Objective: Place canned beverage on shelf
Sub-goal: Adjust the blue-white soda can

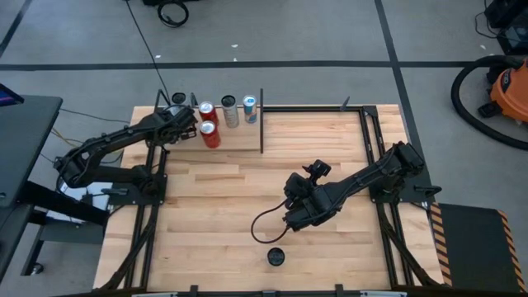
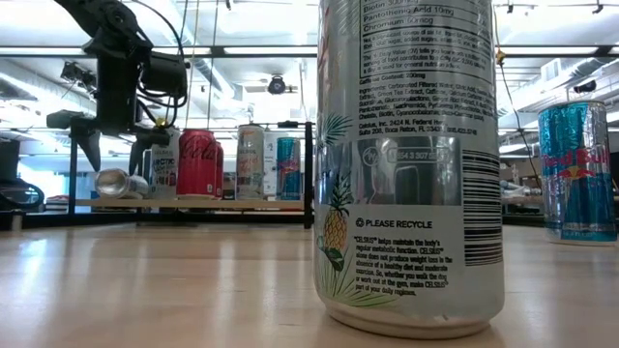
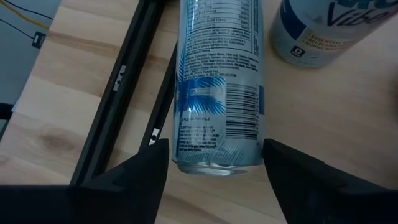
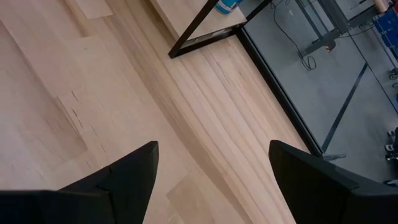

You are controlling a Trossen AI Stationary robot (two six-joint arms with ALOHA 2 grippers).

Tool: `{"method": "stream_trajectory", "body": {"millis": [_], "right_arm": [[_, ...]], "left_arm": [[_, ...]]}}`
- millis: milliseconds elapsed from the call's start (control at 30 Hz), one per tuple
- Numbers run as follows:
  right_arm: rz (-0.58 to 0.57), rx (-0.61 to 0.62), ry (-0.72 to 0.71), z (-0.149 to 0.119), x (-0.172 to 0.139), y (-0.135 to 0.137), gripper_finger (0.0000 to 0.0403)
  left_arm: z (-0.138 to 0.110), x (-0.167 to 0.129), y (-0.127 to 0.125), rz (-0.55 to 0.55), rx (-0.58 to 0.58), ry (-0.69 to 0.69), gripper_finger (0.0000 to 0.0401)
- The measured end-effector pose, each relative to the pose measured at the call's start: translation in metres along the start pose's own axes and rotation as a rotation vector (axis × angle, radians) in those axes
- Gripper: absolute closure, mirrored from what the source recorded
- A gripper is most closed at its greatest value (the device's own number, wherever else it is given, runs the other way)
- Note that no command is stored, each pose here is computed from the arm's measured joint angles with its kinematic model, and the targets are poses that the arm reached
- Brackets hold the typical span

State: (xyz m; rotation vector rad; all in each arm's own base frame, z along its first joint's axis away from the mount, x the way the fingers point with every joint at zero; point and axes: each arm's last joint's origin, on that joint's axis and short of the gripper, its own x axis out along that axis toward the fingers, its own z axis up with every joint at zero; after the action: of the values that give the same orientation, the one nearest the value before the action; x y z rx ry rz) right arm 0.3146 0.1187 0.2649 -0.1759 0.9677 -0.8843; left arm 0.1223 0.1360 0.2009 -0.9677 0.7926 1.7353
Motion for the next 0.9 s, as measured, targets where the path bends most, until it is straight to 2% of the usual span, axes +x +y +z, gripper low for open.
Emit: {"method": "stream_trajectory", "body": {"millis": [533,667,900], "right_arm": [[0.001,-0.004,0.0,0.0,0.0,0.0,0.0089],[0.001,-0.006,0.0,0.0,0.0,0.0,0.0089],[0.001,-0.006,0.0,0.0,0.0,0.0,0.0089]], "left_arm": [[-0.003,0.0,0.002,0.009,0.005,0.034,0.0208],[-0.004,-0.001,0.003,0.012,0.015,0.057,0.0214],[-0.016,-0.007,0.001,0.018,0.108,0.071,0.0215]]}}
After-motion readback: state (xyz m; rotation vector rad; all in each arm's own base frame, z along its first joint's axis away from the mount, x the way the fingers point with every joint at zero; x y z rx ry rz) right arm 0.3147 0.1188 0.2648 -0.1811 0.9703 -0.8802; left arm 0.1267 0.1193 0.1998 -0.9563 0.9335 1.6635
